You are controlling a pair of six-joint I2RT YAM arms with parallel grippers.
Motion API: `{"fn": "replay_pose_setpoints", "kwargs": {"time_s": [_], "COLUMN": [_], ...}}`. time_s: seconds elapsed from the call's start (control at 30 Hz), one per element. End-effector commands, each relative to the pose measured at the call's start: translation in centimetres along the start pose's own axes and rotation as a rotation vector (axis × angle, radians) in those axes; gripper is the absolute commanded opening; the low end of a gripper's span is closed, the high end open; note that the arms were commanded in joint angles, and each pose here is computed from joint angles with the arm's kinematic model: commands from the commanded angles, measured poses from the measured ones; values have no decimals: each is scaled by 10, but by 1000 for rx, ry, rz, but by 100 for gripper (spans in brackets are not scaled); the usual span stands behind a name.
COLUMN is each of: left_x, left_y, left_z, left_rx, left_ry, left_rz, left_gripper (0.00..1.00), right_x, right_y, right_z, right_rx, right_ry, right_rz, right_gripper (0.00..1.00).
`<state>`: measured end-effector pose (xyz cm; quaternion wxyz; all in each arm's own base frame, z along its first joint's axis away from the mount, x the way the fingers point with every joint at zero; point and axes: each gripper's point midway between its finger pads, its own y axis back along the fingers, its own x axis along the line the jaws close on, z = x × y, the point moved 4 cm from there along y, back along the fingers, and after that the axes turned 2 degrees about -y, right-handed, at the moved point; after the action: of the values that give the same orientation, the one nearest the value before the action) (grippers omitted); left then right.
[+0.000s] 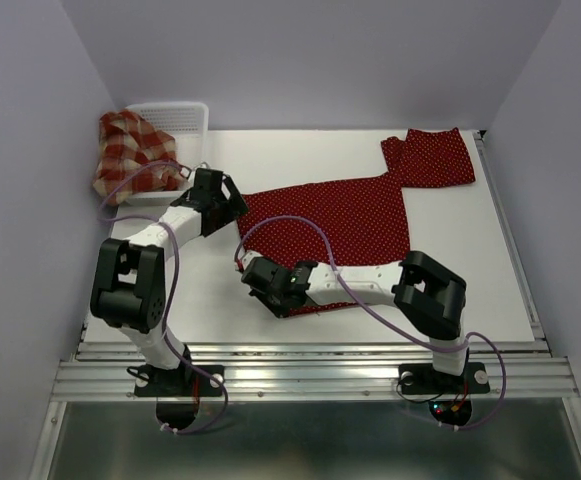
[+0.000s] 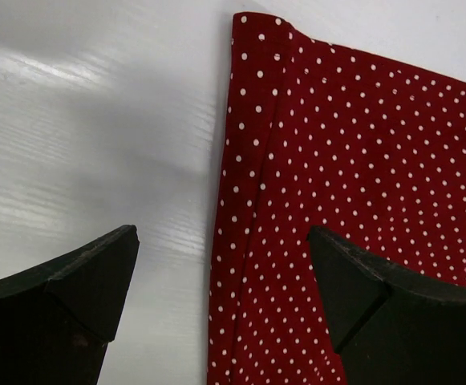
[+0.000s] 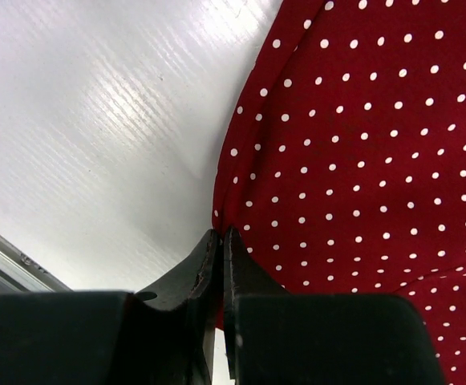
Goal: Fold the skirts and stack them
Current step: Fold the skirt
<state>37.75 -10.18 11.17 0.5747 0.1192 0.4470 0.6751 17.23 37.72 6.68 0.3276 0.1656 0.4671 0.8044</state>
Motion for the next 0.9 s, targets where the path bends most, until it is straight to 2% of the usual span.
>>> {"fn": "replay_pose_setpoints", "kwargs": {"time_s": [0.0, 0.2, 0.4, 0.47, 0.67, 0.7, 0.73, 0.8, 0.83, 0.87], "left_x": [-20, -24, -23, -22, -12, -11, -10, -9, -9, -10], "left_y": [-10, -43, -63, -68, -82, -84, -85, -87, -87, -87], "left_z": [33, 37, 40, 39, 27, 25, 25, 25, 26, 27], "left_rx": [-98, -87, -91, -85, -54, -49, -50, -51, -52, -51], "left_ry": [2, -9, -12, -19, -2, -4, -4, -4, -4, -2], "left_rz": [-35, -17, 22, 29, 81, 83, 87, 99, 98, 96], "left_gripper": [99, 97, 84, 74, 52, 46, 33, 19, 0, 0], "right_x": [11, 6, 5, 2, 3, 4, 4, 4, 5, 6], "right_y": [16, 15, 14, 14, 14, 14, 13, 14, 15, 16], "right_z": [16, 14, 8, 10, 10, 9, 9, 10, 9, 9], "right_rx": [-79, -73, -61, -65, -68, -66, -64, -68, -65, -64], "right_ry": [-7, -9, -5, -13, -25, -26, -29, -33, -35, -37], "right_rz": [66, 61, 64, 60, 69, 72, 72, 76, 79, 86], "right_gripper": [4, 4, 4, 4, 4, 4, 4, 4, 4, 4]}}
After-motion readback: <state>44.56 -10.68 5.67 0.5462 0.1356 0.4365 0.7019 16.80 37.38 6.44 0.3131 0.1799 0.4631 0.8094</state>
